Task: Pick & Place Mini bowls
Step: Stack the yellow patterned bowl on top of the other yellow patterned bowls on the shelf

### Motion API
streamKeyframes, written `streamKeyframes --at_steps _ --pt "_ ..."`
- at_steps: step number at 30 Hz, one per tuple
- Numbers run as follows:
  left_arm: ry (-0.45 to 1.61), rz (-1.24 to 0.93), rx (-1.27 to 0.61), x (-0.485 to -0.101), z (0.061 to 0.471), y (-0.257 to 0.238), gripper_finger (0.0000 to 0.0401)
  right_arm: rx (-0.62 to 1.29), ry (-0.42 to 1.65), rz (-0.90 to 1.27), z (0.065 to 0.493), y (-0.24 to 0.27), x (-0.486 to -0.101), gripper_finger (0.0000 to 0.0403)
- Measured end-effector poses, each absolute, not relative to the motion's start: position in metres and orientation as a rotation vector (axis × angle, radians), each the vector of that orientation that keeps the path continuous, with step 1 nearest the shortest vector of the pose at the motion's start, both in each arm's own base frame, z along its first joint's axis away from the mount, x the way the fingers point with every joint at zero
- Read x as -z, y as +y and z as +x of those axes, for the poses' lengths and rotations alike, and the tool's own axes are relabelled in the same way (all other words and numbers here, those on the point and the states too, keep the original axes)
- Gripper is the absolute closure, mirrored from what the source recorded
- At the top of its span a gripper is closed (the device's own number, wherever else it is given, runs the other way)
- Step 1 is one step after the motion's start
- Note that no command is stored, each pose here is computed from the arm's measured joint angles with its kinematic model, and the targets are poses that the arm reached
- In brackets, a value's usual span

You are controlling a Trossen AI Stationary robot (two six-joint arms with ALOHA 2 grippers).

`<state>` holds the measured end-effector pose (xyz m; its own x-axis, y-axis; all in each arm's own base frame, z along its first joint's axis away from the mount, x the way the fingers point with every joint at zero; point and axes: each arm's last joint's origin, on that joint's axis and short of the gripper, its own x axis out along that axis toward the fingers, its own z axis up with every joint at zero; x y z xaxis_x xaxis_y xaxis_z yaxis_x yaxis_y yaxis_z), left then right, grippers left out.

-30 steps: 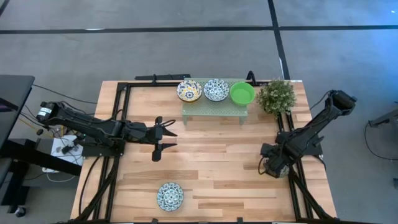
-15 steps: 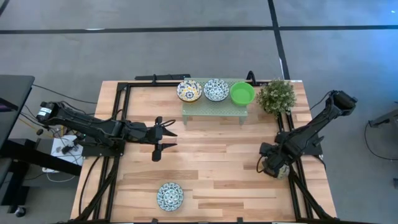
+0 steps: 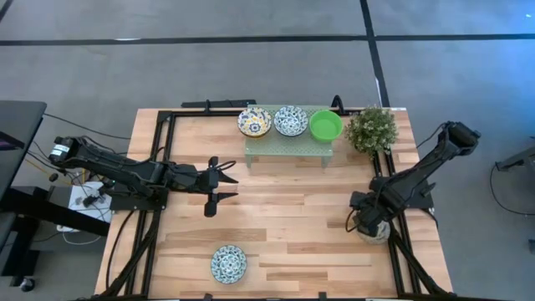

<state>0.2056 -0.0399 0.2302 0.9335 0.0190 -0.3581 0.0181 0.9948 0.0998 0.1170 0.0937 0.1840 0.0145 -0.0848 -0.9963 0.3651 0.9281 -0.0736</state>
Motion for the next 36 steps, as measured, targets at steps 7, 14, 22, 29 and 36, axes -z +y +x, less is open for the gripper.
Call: streamKeyframes --at_steps 7,14,22,29,36 --pt "0.367 0.102 0.0 -0.23 0.206 -0.04 0.022 0.326 1.529 0.249 0.116 0.091 -0.169 0.0274" --pt "0.367 0.102 0.0 -0.23 0.206 -0.04 0.022 0.285 1.548 0.234 0.115 0.092 -0.169 0.0361" --pt "0.366 0.104 -0.001 -0.23 0.206 -0.04 0.022 0.301 1.418 0.422 0.14 0.099 -0.203 0.0392" --pt "0.366 0.105 -0.001 -0.23 0.206 -0.04 0.022 0.497 0.817 0.527 0.188 0.085 -0.242 0.0392" --pt "0.364 0.104 -0.001 -0.231 0.206 -0.04 0.022 0.596 0.498 0.559 0.224 0.04 -0.308 0.0396"
